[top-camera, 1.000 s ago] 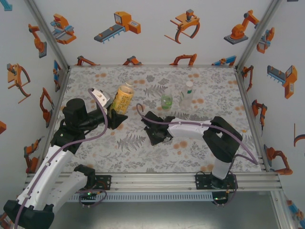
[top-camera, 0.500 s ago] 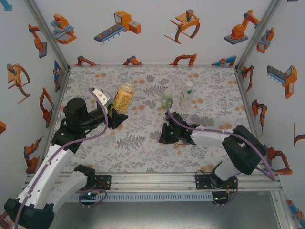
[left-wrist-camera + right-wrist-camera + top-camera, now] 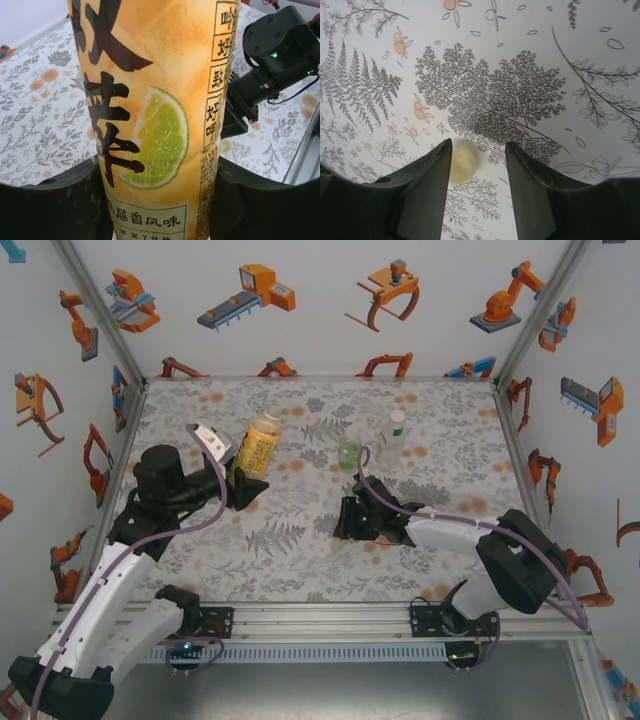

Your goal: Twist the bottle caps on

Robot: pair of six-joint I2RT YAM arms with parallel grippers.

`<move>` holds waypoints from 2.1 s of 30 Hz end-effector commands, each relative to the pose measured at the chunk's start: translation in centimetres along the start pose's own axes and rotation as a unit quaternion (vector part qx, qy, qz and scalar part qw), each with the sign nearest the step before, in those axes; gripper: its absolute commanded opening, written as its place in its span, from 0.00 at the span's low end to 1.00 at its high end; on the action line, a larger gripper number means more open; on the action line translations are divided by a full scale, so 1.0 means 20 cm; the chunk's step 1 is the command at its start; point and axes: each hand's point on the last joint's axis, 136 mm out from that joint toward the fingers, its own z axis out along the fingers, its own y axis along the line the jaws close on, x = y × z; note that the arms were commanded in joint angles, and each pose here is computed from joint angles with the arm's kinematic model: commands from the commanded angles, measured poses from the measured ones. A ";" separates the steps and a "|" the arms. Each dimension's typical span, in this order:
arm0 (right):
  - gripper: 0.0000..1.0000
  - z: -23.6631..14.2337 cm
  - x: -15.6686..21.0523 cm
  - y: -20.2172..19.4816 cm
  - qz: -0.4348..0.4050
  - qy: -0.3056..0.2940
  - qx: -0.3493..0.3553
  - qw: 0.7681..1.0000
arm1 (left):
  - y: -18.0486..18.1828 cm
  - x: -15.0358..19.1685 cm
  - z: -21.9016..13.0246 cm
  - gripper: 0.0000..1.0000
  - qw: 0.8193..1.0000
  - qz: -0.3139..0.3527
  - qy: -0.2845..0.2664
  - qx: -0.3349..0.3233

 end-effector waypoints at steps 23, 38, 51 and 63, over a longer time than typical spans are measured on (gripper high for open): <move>0.43 -0.08 0.06 0.22 -0.151 0.051 0.100 0.982 | 0.00 -0.02 0.00 0.00 1.000 0.001 -0.010 0.004; 0.43 0.04 0.14 0.32 -0.196 0.086 0.117 0.970 | -0.01 -0.03 -0.01 0.00 1.000 0.003 -0.012 0.004; 0.43 0.07 0.15 0.35 -0.197 0.089 0.108 0.970 | -0.01 -0.03 -0.01 0.00 1.000 0.002 -0.011 0.005; 0.43 0.12 0.19 0.29 -0.200 0.105 0.123 0.966 | 0.00 -0.02 0.00 0.00 1.000 0.000 -0.008 0.006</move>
